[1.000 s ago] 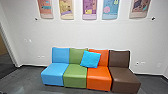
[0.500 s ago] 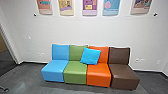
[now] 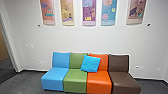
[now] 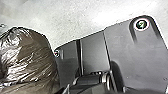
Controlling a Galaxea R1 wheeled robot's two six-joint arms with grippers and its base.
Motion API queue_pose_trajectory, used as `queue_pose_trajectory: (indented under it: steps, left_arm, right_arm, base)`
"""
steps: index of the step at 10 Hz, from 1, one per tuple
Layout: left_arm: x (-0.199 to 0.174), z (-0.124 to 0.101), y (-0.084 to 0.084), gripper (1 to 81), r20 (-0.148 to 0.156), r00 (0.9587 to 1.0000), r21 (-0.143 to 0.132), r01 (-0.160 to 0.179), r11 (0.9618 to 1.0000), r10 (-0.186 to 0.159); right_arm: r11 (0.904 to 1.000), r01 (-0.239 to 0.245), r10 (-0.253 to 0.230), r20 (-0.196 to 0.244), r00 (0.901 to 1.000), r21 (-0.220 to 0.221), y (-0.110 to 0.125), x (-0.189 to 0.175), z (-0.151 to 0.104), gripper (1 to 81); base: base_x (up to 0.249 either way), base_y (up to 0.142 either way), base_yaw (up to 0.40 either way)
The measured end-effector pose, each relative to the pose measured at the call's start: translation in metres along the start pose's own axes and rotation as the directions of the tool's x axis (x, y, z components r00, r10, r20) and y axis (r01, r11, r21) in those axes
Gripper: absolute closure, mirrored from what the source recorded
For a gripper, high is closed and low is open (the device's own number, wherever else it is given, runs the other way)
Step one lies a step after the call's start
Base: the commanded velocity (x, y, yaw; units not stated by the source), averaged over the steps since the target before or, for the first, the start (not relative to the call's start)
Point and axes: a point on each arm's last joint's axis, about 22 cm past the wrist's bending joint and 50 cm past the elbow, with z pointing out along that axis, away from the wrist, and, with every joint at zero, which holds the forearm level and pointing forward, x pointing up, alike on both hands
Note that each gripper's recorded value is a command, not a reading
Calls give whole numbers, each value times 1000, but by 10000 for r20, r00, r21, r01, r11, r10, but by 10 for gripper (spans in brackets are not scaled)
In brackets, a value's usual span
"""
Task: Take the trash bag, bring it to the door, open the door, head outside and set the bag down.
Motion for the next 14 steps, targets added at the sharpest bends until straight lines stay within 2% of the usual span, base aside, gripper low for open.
queue_pose_trajectory:
  steps: [2,6,10,13,14]
  left_arm:
    - [1,2,-6,811,-75,10000,313,-6,9995,9]
    - [1,5,-3,811,-110,9999,392,-1,9992,5]
    - [1,7,-6,811,-117,9999,656,19,9978,-12]
    - [0,7,-7,811,-80,10000,753,28,9972,-22]
    - [0,7,-8,811,-70,10000,755,28,9971,-23]
  right_arm:
    - [10000,94,-94,-115,9999,22,0,3,0,10]
    - [9995,140,-145,-175,9997,-279,4,2,8,10]
    - [9924,217,-243,-207,9995,-1208,27,3,19,10]
    - [9928,315,-334,-140,9993,-1152,10,-4,32,10]
    - [9910,346,-364,-119,9993,-1292,16,-5,31,10]
  base:
    - [0,0,0]
    - [0,0,0]
    - [0,0,0]
    - [0,0,0]
    - [0,0,0]
